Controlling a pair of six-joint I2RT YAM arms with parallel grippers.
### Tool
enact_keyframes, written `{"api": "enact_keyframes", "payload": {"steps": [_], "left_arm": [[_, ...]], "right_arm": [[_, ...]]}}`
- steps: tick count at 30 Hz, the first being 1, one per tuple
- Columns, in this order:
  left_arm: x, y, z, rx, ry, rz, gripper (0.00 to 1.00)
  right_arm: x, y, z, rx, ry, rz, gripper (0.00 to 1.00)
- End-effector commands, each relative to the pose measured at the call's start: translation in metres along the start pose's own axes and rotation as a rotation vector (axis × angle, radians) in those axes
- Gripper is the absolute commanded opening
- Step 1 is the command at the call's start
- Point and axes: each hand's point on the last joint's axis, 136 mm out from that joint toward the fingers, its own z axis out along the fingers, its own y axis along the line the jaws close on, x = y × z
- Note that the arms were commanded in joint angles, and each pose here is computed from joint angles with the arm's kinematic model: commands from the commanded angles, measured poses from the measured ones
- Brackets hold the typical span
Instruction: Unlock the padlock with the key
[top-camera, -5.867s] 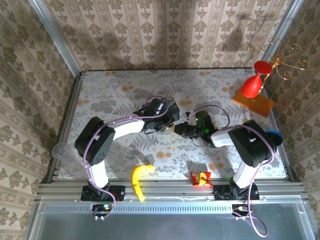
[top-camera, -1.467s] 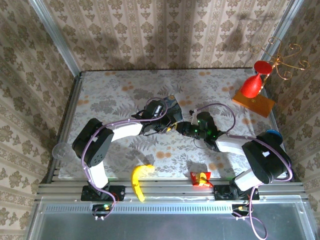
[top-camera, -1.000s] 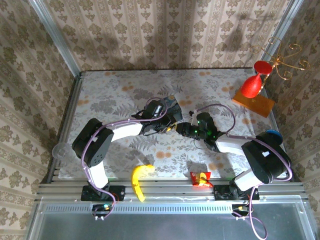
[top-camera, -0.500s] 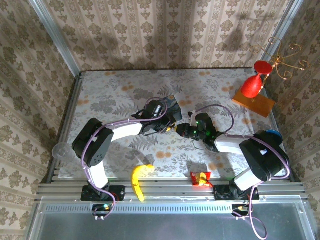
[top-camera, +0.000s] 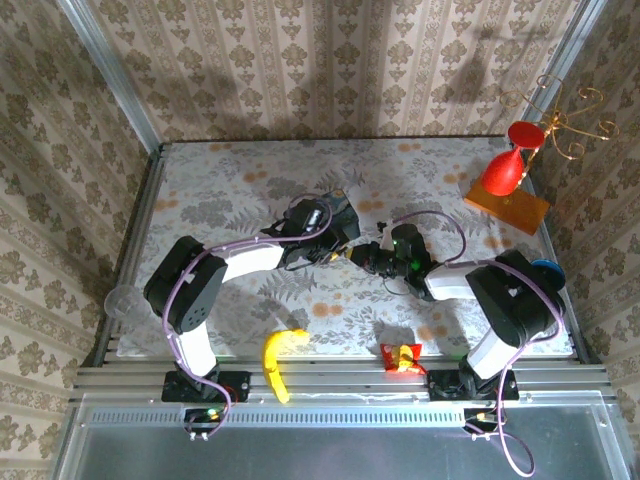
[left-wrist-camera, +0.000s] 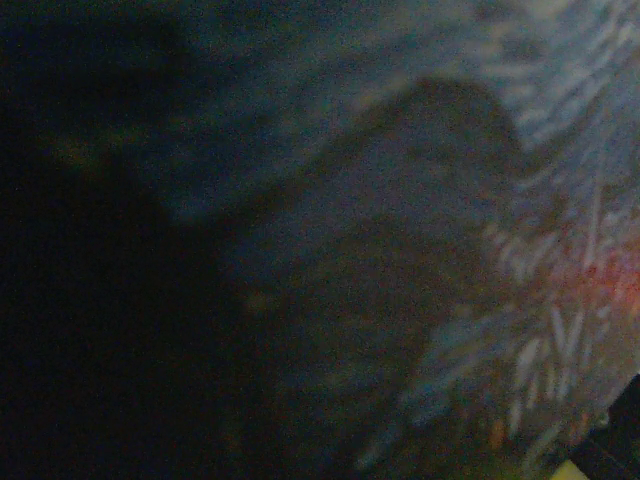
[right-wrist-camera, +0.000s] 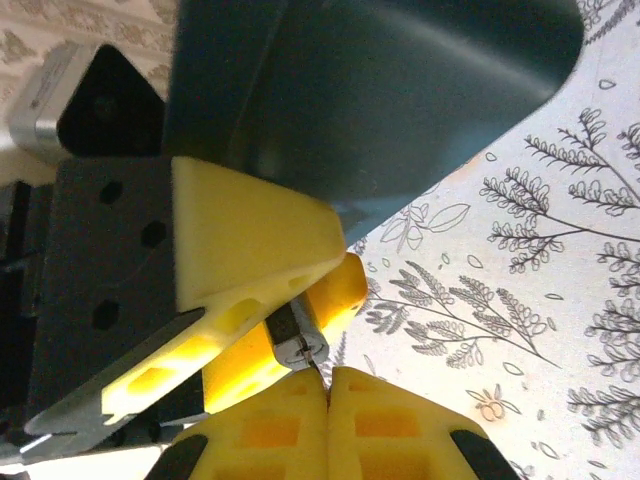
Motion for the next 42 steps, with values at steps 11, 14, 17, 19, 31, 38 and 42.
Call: {"api": "enact_keyframes", "payload": {"steps": [11, 14, 17, 19, 31, 38, 42], "left_arm": [[0.036, -0.023, -0.007, 0.072, 0.132, 0.035, 0.00], [0.035, -0.024, -0.008, 0.076, 0.129, 0.040, 0.00], [0.035, -0.025, -0.007, 0.083, 0.127, 0.040, 0.00], [0.035, -0.027, -0.007, 0.092, 0.125, 0.043, 0.00], [0.034, -0.028, -0.007, 0.109, 0.120, 0.035, 0.00], [0.034, -0.029, -0.005, 0.118, 0.118, 0.031, 0.00], [0.034, -0.032, -0.006, 0.124, 0.116, 0.037, 0.00]], "right_arm": [[-0.024, 0.028, 0.017, -0.297, -0.071, 0.375, 0.00], [-0.027, 0.033, 0.016, -0.310, -0.076, 0.376, 0.00], [-0.030, 0.039, 0.013, -0.326, -0.079, 0.407, 0.00], [-0.031, 0.038, 0.014, -0.327, -0.076, 0.453, 0.00], [-0.026, 0.030, 0.024, -0.318, -0.013, 0.692, 0.00], [-0.025, 0.035, 0.033, -0.330, 0.024, 0.777, 0.00], [-0.024, 0.037, 0.038, -0.332, 0.033, 0.808, 0.00]]}}
